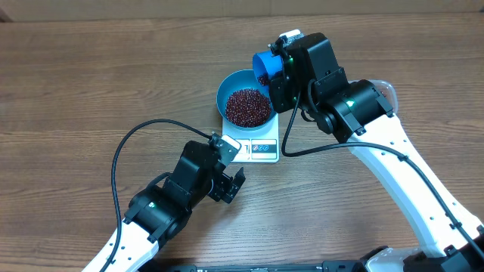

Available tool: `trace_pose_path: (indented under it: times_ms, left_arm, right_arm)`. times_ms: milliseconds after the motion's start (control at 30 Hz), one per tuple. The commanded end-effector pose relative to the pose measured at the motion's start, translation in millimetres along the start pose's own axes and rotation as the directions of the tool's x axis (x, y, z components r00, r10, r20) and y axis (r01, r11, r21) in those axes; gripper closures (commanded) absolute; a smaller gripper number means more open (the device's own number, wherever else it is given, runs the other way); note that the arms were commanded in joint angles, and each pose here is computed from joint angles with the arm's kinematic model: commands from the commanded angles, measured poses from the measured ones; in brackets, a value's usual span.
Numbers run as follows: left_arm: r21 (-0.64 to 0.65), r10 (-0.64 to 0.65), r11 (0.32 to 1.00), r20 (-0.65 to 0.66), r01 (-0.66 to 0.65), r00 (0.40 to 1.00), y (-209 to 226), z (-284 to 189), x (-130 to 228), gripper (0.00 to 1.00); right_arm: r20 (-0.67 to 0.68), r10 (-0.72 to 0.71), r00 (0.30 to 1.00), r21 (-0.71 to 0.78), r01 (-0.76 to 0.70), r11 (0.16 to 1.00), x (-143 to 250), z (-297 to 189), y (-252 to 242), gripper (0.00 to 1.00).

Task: Scoop item into bowl and weigh 150g on scale
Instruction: 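Hold the scoop tipped over the bowl, adding beans slowly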

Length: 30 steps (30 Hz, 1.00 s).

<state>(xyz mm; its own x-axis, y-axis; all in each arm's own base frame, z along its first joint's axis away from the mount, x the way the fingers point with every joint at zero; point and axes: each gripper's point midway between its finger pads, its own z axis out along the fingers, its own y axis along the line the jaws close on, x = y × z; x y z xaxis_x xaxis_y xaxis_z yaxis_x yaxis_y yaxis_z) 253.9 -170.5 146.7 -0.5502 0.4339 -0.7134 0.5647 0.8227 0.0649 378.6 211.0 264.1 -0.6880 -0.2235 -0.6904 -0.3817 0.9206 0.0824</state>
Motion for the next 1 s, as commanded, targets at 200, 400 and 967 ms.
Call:
trace_pose_path:
  times_ms: [200, 400, 967]
  left_arm:
    - [0.001, -0.010, 1.000, 0.008, 0.010, 1.000, 0.8, -1.6, 0.1, 0.00]
    - [0.001, -0.010, 1.000, 0.007, 0.010, 1.000, 0.8, -1.5, 0.2, 0.00]
    - [0.001, -0.010, 1.000, 0.008, 0.010, 1.000, 0.8, -1.6, 0.1, 0.00]
  right_arm:
    - [0.031, -0.005, 0.999, 0.023, 0.005, 1.000, -10.9, -6.5, -0.9, 0.96]
    - [0.035, -0.011, 0.999, 0.032, 0.010, 0.999, -11.8, -6.6, -2.5, 0.96]
    - [0.030, -0.031, 0.999, 0.044, 0.029, 0.999, -11.0, -6.5, -6.2, 0.96]
